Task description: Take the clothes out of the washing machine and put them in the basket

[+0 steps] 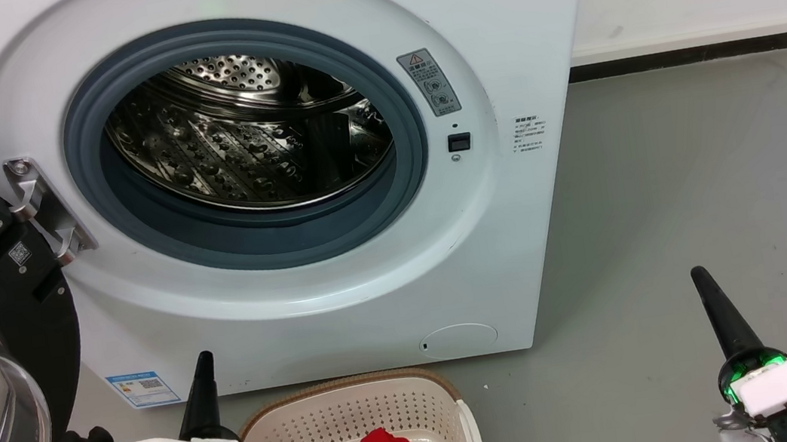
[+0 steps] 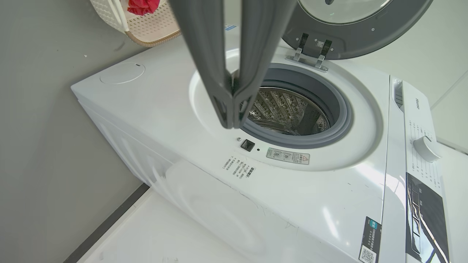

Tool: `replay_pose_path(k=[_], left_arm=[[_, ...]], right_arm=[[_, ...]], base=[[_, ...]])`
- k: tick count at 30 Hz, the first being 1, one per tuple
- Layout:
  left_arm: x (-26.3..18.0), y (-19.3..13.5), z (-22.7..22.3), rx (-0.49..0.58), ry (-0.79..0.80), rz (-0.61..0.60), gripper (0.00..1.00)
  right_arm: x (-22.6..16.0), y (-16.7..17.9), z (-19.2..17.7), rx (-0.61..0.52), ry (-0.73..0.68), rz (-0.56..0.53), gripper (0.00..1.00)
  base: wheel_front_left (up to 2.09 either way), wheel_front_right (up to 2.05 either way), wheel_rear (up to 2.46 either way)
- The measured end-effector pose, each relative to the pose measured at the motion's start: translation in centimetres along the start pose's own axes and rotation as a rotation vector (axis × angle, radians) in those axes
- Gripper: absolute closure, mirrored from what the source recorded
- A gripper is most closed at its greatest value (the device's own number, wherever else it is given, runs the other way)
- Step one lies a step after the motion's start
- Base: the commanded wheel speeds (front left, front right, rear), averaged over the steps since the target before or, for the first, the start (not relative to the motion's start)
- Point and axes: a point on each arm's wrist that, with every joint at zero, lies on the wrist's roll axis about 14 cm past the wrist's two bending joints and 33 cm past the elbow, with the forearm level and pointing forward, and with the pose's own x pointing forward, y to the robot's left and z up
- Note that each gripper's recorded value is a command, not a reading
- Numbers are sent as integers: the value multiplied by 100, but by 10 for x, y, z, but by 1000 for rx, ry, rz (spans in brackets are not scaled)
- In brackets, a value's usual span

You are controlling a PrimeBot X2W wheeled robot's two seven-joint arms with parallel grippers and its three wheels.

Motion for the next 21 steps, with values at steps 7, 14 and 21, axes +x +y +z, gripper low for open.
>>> replay_pose_path(k=[7, 14, 21], left_arm=[[1, 1, 0, -77, 5, 0, 100], [4, 1, 3, -201, 4, -10, 100], [4, 1, 4, -266, 5, -15, 100]], right_arm=[[2, -4, 2, 77, -7, -10, 100], [6, -8, 6, 199, -23, -19, 100], [6, -12, 7, 266, -31, -29, 100]], base=[[0, 0, 0], [0, 0, 0], [0, 0, 0]])
